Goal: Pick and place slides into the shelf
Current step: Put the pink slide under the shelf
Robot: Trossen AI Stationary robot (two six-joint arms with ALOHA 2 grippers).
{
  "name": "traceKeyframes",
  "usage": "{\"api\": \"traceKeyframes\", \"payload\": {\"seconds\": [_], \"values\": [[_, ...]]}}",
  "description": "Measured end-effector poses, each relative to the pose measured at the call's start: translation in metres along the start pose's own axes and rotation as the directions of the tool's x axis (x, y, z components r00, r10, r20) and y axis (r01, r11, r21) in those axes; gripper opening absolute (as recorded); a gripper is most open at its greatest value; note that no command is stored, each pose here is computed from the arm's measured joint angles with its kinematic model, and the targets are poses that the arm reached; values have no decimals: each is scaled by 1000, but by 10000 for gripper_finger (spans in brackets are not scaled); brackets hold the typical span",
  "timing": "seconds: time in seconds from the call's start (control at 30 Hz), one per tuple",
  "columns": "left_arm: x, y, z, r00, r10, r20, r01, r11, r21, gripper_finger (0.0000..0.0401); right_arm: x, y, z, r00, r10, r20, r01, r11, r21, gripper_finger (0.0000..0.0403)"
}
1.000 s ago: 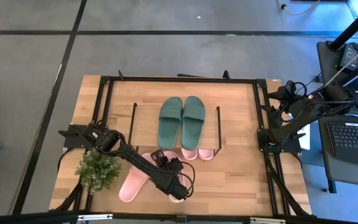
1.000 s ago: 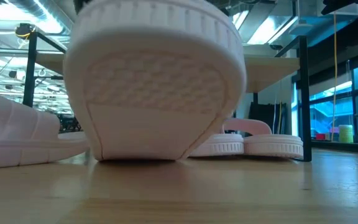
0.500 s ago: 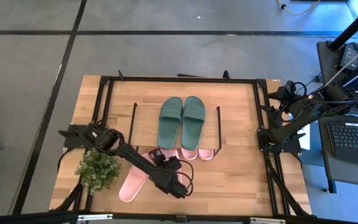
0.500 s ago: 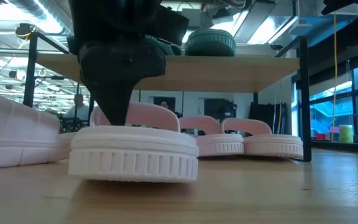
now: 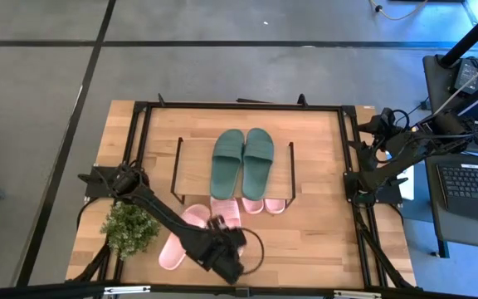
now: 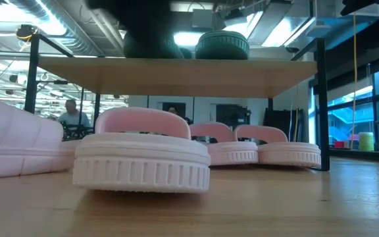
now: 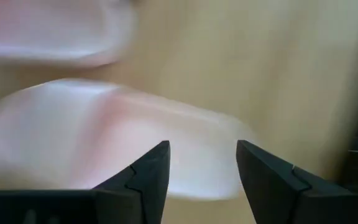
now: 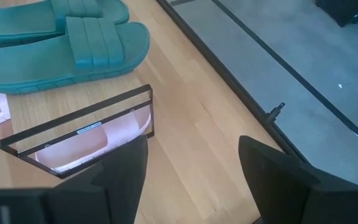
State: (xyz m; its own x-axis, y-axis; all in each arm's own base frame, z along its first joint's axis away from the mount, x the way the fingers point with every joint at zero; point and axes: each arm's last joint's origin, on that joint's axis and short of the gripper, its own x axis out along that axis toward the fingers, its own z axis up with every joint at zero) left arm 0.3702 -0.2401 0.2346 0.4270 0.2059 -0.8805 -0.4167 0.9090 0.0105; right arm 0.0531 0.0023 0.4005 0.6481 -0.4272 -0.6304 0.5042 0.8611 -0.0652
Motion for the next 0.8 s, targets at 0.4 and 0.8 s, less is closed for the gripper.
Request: {"api": "traceKeyframes", "payload": {"seconds": [0.4, 0.8], "values": [[33, -38, -4, 957, -287, -47, 289, 957, 21, 177, 0, 0, 0, 1000, 0, 0, 0, 1000, -6, 253], [57, -48, -20, 943, -299, -143, 307, 951, 32, 177, 0, 0, 0, 1000, 0, 0, 0, 1000, -26, 253]]}}
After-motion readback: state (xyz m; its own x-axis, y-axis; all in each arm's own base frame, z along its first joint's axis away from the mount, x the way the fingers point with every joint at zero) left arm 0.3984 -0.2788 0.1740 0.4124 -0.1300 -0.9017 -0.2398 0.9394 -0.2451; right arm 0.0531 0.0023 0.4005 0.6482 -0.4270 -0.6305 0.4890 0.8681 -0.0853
